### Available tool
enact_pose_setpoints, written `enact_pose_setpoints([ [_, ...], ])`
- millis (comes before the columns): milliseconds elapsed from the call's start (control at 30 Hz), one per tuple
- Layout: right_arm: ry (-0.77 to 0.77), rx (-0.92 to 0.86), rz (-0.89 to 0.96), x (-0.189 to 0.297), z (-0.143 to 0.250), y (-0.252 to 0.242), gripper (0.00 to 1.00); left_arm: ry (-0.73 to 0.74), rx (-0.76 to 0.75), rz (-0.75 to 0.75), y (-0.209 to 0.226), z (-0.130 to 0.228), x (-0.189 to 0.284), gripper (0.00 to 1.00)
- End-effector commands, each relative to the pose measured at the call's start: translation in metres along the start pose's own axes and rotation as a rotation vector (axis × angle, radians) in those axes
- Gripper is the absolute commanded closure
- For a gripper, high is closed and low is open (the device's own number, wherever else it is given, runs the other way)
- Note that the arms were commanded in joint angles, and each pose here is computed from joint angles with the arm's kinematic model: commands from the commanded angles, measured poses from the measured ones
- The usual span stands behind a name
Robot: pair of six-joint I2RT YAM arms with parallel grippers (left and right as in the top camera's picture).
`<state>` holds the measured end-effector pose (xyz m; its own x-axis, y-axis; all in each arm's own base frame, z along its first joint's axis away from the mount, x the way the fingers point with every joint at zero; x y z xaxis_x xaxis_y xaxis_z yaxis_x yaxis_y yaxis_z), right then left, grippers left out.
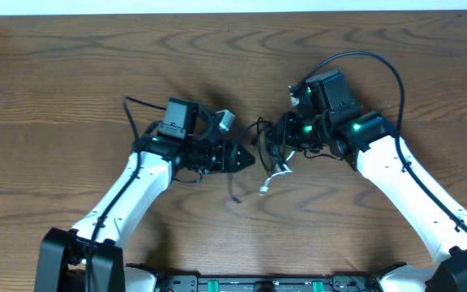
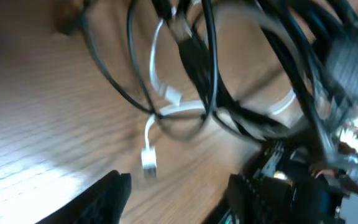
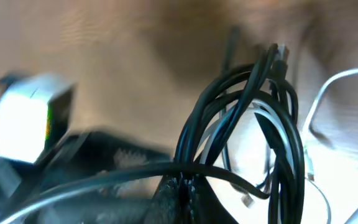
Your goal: Untangle cables
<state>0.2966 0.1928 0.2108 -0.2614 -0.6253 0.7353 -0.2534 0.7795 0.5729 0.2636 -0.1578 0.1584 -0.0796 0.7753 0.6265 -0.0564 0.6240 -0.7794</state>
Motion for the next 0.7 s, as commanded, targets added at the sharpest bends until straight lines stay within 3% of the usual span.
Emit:
enact_pose_setpoints([
  [0,-0.154,-0.035,0.315,0.008,-0.015,-0.03,0.98,-0.02,0.022,-0.063,0.004,0.001,-0.003,0.38],
  [67,-0.179,-0.041,0.385,0.011,-0.017,-0.038,0.99,-0.079,0.108,-0.158,0.015,-0.003,-0.001,0.37],
  [100,-0.191,-0.058,0.426,0.013,-0.017,-0.042,0.99,-0.12,0.179,-0.219,0.023,-0.005,0.001,0.32],
  [233,-0.234,-0.167,0.568,0.02,-0.013,-0.057,0.99,-0.293,0.576,-0.445,0.059,-0.006,0.019,0.27],
  [300,-0.259,-0.193,0.611,0.023,-0.013,-0.061,0.98,-0.307,0.688,-0.442,0.062,-0.004,0.021,0.23],
  [367,-0.287,-0.2,0.651,0.026,-0.015,-0.065,0.99,-0.223,0.639,-0.297,0.043,-0.006,0.013,0.21],
  [500,-0.317,-0.205,0.651,0.027,-0.02,-0.065,0.99,-0.039,0.238,-0.005,-0.005,-0.004,-0.004,0.22],
  [567,-0.323,-0.194,0.615,0.025,-0.023,-0.061,0.99,0.001,0.116,0.038,-0.017,0.002,-0.011,0.22],
  [667,-0.27,-0.061,0.456,0.016,-0.028,-0.044,0.99,0.03,0.049,0.042,-0.025,0.01,-0.019,0.21],
])
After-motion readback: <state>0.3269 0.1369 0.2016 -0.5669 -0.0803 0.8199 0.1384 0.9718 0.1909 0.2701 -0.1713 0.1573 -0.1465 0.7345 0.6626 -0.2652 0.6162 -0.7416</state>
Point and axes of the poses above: each gripper's point midway between its finger pads, its own x axis back along the fingers, its own y axis along the line the jaws close on, z = x × y, the point moved 7 cm from there along x, back along the fingers, and after that the axes turned 15 degrees about x, right-handed, at the moved point
